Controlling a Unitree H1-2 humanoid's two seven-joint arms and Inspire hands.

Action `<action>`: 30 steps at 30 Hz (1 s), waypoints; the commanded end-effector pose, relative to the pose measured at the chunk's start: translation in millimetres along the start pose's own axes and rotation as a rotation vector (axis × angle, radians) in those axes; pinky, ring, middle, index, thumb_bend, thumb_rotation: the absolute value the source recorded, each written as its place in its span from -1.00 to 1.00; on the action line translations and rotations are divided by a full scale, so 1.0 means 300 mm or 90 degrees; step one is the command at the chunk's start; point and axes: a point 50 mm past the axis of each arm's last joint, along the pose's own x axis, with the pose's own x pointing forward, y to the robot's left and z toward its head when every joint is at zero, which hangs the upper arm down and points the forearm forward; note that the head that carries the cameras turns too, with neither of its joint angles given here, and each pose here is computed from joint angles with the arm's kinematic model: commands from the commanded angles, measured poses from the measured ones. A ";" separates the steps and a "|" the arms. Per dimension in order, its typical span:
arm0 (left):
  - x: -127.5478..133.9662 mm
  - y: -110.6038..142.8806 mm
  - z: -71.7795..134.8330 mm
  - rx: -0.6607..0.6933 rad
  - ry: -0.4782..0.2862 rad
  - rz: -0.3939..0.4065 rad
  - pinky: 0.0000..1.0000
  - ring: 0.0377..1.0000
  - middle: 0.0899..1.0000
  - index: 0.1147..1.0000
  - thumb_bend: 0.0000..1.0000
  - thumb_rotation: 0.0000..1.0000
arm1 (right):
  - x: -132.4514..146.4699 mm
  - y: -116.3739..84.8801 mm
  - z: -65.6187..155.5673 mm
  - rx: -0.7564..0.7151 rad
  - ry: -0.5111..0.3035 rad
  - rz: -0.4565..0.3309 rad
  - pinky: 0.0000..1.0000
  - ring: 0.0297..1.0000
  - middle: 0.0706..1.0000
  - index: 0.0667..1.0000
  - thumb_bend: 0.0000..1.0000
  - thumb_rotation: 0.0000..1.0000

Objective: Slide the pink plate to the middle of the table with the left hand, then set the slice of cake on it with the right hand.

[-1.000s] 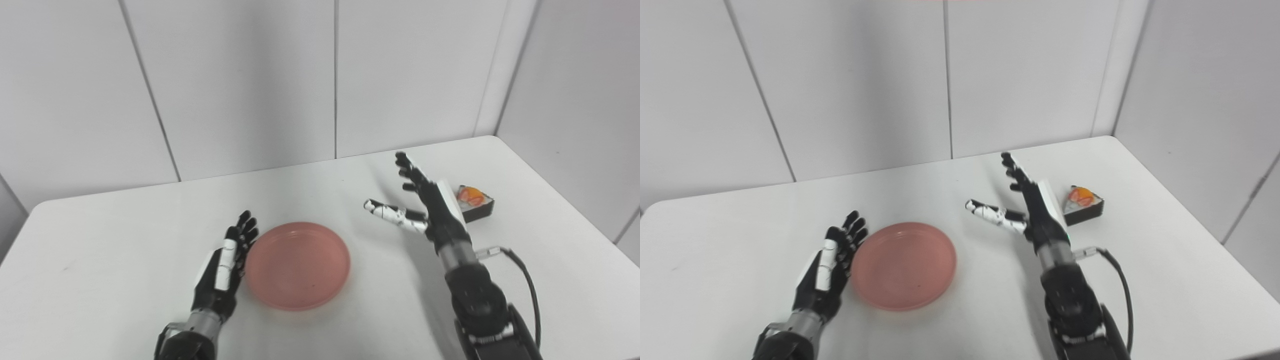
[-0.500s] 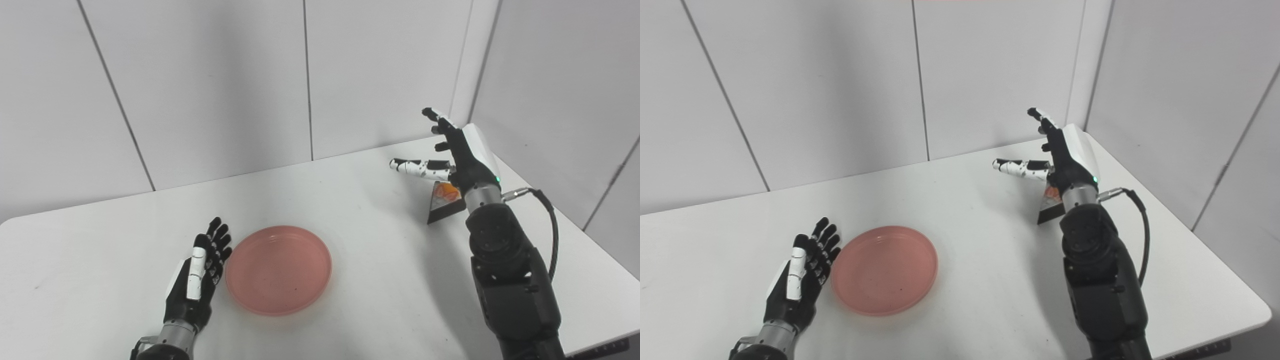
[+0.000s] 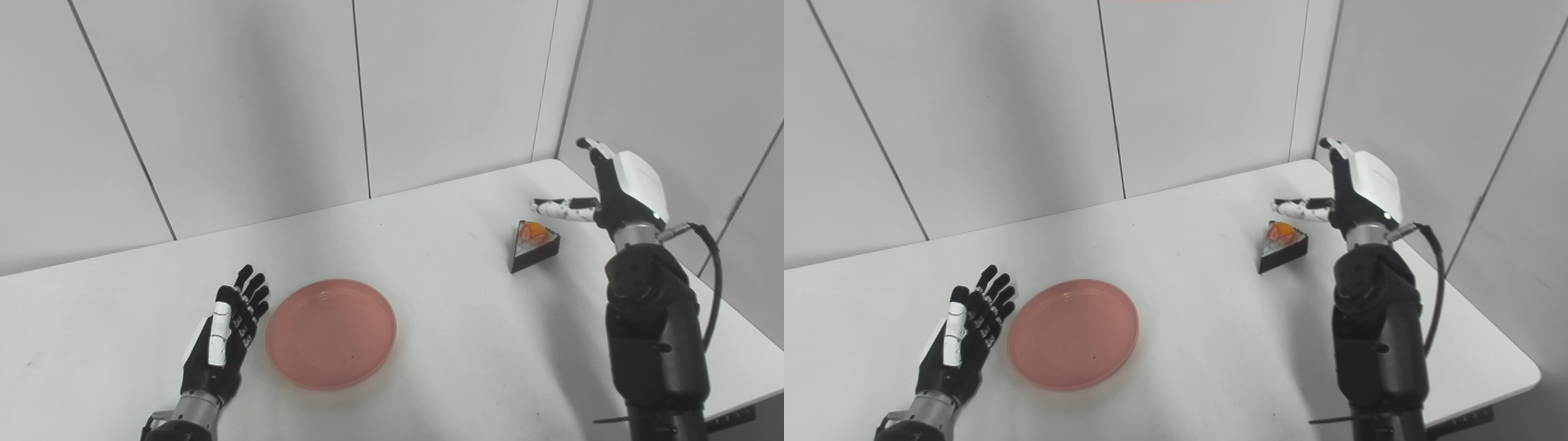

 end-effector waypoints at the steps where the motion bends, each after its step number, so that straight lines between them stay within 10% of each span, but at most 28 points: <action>1: -0.016 0.013 -0.010 -0.001 -0.012 -0.005 0.96 0.95 0.95 0.95 0.70 1.00 | 0.023 -0.030 0.026 -0.016 0.002 -0.018 0.85 0.95 0.91 0.76 0.77 -0.29; 30: -0.023 0.011 -0.038 0.007 -0.003 -0.013 0.93 0.92 0.91 0.91 0.69 1.00 | 0.081 0.155 0.036 0.056 0.021 -0.076 0.71 0.89 0.91 0.84 0.66 0.43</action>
